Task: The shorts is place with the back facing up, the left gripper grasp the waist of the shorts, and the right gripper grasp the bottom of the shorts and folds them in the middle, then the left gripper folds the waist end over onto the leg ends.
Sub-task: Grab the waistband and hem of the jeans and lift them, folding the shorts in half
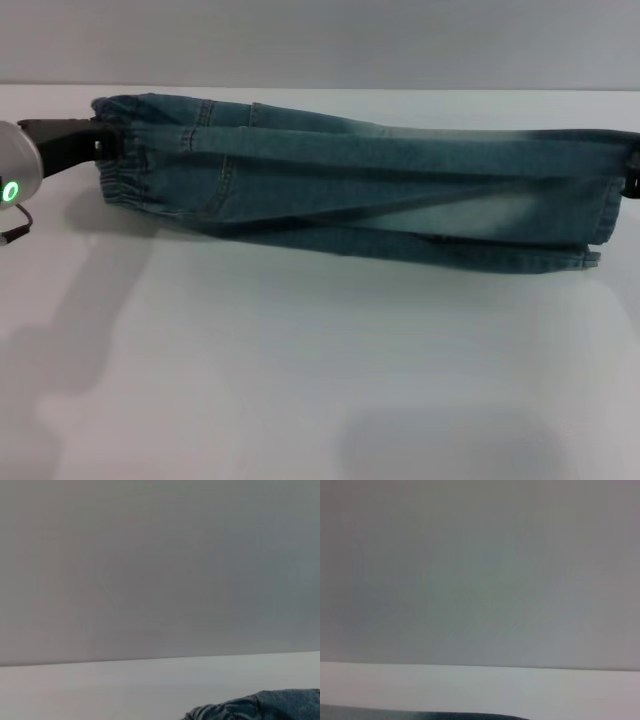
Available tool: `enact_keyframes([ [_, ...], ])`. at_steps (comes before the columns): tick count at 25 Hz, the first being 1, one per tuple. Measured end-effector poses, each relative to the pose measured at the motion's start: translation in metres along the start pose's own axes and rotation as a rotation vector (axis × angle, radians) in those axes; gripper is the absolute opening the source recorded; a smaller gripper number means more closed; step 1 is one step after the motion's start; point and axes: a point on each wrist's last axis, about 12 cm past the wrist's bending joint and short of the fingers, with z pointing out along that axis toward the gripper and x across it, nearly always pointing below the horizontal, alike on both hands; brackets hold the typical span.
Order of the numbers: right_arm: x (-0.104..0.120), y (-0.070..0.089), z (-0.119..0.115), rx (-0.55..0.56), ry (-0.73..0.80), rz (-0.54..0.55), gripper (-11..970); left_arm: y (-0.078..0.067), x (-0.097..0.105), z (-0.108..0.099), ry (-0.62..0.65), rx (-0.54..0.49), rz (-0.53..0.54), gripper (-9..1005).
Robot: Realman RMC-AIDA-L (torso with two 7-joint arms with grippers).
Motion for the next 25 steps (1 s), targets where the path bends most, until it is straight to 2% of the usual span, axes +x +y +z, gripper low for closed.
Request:
enact_keyframes([
  [6, 0.013, -0.009, 0.013, -0.009, -0.037, 0.02, 11, -0.008, 0.005, 0.018, -0.021, 0.021, 0.008, 177],
  [13, 0.051, -0.024, 0.047, -0.105, -0.194, -0.001, 8, -0.025, 0.014, 0.056, -0.057, 0.049, 0.059, 205],
  [16, 0.065, -0.029, 0.054, -0.136, -0.246, 0.005, 72, -0.029, 0.014, 0.066, -0.052, 0.055, 0.076, 217],
  [19, 0.071, -0.034, 0.054, -0.145, -0.276, 0.012, 136, -0.029, 0.012, 0.066, -0.062, 0.055, 0.075, 354],
  [21, 0.075, -0.036, 0.052, -0.148, -0.288, 0.01, 225, -0.027, 0.012, 0.065, -0.064, 0.05, 0.069, 446],
  [25, 0.087, -0.036, 0.043, -0.187, -0.345, 0.007, 403, -0.018, 0.015, 0.059, -0.072, 0.027, 0.053, 530],
])
